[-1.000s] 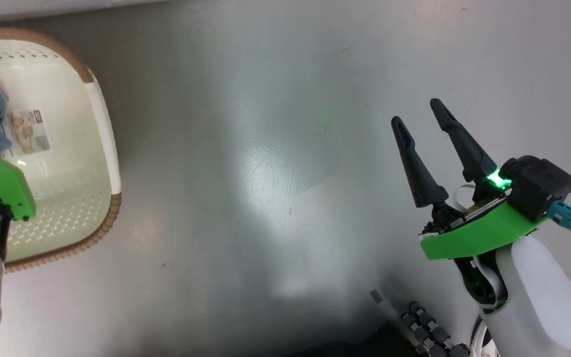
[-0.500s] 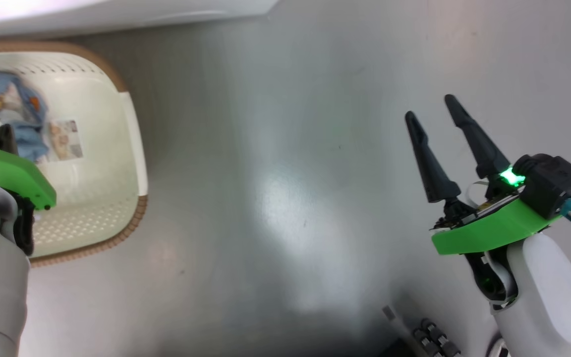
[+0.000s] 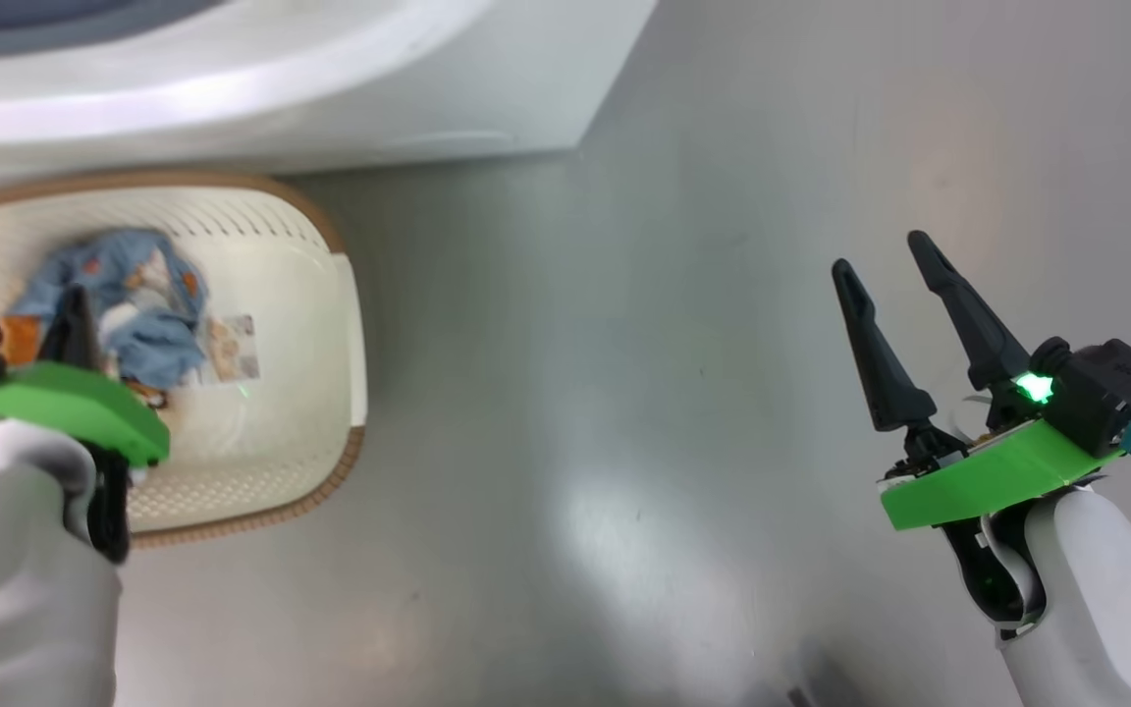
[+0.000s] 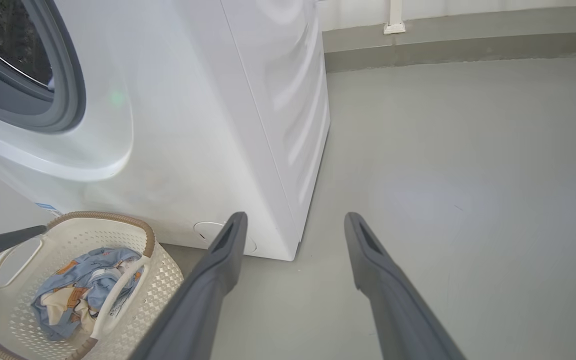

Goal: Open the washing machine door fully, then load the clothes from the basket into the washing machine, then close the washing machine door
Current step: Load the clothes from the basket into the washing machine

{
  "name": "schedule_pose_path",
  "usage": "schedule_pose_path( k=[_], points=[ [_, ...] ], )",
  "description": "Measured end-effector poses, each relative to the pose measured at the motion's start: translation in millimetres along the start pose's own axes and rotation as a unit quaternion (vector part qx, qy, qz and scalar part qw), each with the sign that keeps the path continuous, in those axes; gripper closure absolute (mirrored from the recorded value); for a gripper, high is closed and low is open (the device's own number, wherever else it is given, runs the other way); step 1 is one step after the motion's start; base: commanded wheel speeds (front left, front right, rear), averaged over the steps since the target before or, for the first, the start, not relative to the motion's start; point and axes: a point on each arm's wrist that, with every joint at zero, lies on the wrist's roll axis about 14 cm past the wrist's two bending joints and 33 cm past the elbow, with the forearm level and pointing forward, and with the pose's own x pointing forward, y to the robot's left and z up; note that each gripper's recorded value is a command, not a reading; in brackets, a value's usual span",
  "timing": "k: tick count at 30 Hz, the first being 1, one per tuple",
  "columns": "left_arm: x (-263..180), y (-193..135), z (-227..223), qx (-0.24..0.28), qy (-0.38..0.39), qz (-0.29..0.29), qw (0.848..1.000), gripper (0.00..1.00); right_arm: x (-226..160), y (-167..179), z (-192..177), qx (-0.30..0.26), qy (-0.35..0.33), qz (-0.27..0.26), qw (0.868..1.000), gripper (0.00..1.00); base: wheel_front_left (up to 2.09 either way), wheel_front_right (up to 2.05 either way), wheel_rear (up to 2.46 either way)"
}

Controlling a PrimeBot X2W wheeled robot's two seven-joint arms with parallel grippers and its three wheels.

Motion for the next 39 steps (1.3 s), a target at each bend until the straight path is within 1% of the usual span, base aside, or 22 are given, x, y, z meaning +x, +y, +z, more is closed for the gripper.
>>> schedule_pose_path(
  k=[5, 7, 11, 13, 14, 15, 16, 17, 18, 24, 32, 39],
  points=[
    [-28.5, 1.5, 21.8, -0.003, -0.047, -0.002, 0.999, 1.00, -10.0, 2.8, 16.9, 0.001, -0.015, -0.001, 1.000, 0.00, 0.00, 0.00, 0.00],
    [-40.0, -0.1, 30.4, -0.001, -0.065, -0.006, 0.998, 0.91, -15.1, 4.9, 22.4, 0.001, -0.020, -0.001, 1.000, 0.00, 0.00, 0.00, 0.00],
    [-63.2, -3.1, 45.1, 0.006, -0.096, -0.015, 0.995, 0.64, -27.0, 8.4, 31.4, 0.006, -0.027, -0.002, 1.000, 0.00, 0.00, 0.00, 0.00],
    [-74.7, -4.2, 51.2, 0.008, -0.111, -0.018, 0.994, 0.53, -32.3, 10.0, 35.8, 0.005, -0.031, -0.002, 1.000, 0.00, 0.00, 0.00, 0.00],
    [-80.3, -4.4, 54.4, 0.009, -0.118, -0.019, 0.993, 0.38, -35.2, 10.7, 38.0, 0.005, -0.033, -0.003, 0.999, 0.00, 0.00, 0.00, 0.00],
    [-80.3, -4.4, 54.4, 0.009, -0.118, -0.019, 0.993, 0.19, -35.2, 10.7, 38.0, 0.005, -0.033, -0.003, 0.999, 0.00, 0.00, 0.00, 0.00],
    [-85.9, -4.9, 57.9, 0.011, -0.125, -0.020, 0.992, 0.08, -38.0, 11.4, 39.8, 0.005, -0.034, -0.003, 0.999, 0.00, 0.00, 0.00, 0.00],
    [-91.4, -5.2, 61.1, 0.012, -0.132, -0.021, 0.991, 0.00, -41.5, 12.1, 41.3, 0.005, -0.035, -0.003, 0.999, 0.00, 0.00, 0.00, 0.00],
    [-102.6, -5.7, 67.1, 0.016, -0.146, -0.023, 0.989, 0.00, -48.1, 12.9, 44.7, 0.010, -0.038, -0.005, 0.999, 0.00, 0.00, 0.00, 0.00],
    [-136.0, -9.6, 73.7, 0.032, -0.173, -0.031, 0.984, 0.00, -70.5, 10.2, 55.9, 0.012, -0.051, -0.017, 0.999, 0.00, 0.00, 0.00, 0.00],
    [-179.5, -18.4, 83.1, 0.033, -0.217, -0.040, 0.975, 0.00, -103.5, 5.7, 65.0, 0.015, -0.064, -0.035, 0.997, 0.00, 0.00, 0.00, 0.00],
    [-210.5, -17.8, 87.1, 0.038, -0.246, -0.040, 0.968, 0.00, -122.3, 3.3, 73.3, 0.015, -0.078, -0.044, 0.996, 0.00, 0.00, 0.00, 0.00]
  ],
)
